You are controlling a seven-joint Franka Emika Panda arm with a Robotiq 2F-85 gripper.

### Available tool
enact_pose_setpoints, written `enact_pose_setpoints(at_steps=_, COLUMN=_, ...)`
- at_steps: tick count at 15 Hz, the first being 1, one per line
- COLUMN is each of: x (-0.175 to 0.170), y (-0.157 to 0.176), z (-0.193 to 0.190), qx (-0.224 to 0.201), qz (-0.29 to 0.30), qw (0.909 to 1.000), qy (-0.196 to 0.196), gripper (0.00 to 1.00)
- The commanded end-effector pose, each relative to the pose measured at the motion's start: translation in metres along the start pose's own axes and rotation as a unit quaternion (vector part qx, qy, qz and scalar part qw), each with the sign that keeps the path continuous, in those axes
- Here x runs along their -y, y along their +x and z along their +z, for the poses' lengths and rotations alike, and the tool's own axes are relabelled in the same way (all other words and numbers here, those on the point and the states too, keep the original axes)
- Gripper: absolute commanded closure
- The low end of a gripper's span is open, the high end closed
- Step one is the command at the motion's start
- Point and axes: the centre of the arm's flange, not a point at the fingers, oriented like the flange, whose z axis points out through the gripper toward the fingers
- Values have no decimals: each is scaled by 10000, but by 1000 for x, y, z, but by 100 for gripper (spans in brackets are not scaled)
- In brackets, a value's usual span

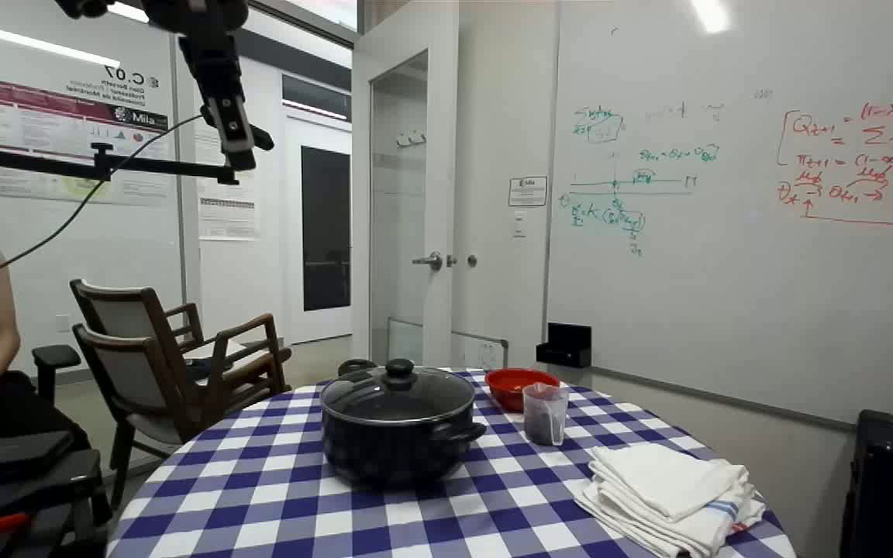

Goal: Put the lid on the table, then put the lid back on the pot

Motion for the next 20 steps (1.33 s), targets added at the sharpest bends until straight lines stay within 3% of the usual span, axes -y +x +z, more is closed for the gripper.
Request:
enact_pose_setpoints(at_steps=1, x=0, y=0, z=0, qx=-2, qz=0, qw=10000, qy=0, gripper=0)
enact_pose_setpoints(at_steps=20, x=6, y=5, z=9, qx=37, qz=-111, qw=9998, qy=141, gripper=0)
